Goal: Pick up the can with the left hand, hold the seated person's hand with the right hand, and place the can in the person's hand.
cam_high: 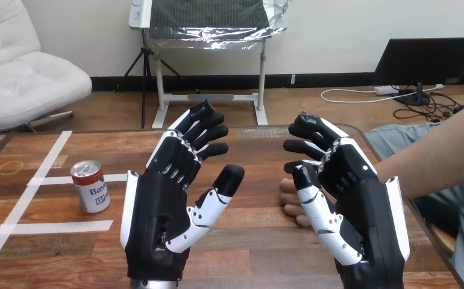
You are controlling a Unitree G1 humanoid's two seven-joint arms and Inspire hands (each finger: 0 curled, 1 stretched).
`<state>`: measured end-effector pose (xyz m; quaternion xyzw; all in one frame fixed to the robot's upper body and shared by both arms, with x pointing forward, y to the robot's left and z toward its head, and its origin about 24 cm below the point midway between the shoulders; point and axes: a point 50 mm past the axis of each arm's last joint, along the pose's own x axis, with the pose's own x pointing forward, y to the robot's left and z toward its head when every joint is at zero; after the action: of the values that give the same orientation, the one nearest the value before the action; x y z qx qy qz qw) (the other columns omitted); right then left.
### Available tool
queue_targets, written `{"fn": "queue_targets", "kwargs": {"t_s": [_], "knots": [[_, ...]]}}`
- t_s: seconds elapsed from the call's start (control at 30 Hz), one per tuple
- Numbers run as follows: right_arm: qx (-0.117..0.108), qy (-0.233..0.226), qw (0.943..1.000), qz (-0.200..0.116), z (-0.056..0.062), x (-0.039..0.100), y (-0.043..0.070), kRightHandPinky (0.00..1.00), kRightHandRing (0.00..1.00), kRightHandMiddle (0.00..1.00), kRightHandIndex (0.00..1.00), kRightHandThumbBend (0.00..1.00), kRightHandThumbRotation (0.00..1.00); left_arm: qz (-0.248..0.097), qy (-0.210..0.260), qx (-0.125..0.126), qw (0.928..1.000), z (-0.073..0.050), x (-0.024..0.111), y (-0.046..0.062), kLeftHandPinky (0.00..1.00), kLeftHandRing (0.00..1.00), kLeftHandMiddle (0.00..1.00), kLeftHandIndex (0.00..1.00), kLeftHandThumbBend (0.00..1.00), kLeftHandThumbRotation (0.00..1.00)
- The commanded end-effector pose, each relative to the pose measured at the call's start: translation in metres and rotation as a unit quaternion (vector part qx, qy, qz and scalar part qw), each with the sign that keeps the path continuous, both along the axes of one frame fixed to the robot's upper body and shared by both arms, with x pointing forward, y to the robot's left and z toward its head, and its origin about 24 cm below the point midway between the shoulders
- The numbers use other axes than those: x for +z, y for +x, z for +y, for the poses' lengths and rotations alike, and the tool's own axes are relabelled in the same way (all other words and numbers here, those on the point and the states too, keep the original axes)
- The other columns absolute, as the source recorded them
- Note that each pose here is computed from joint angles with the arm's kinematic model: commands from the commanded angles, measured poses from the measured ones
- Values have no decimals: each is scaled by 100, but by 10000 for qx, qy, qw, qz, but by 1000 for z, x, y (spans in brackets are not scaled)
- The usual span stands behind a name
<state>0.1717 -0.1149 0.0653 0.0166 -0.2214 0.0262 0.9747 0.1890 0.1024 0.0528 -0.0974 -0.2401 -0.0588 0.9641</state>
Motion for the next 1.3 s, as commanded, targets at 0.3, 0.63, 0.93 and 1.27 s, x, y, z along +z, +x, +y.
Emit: {"fn": "queue_targets", "kwargs": {"t_s": [0.3,0.63,0.93,1.27], "knots": [[-53,275,9996,-98,5,5,5,61,73,78,77,39,46,-58,-221,101,9997,-3,3,-8,71,76,78,79,65,32],[-41,221,9997,-120,5,5,5,62,73,78,77,41,46,-30,-294,52,9995,-3,3,-7,71,76,78,79,66,32],[-19,226,9997,-102,5,4,6,62,73,78,77,42,47,-29,-277,43,9996,-3,2,-7,70,75,78,79,66,32],[-56,154,9998,-103,4,5,7,61,73,78,77,44,49,-16,-306,56,9995,-3,2,-6,70,75,78,79,66,32]]}}
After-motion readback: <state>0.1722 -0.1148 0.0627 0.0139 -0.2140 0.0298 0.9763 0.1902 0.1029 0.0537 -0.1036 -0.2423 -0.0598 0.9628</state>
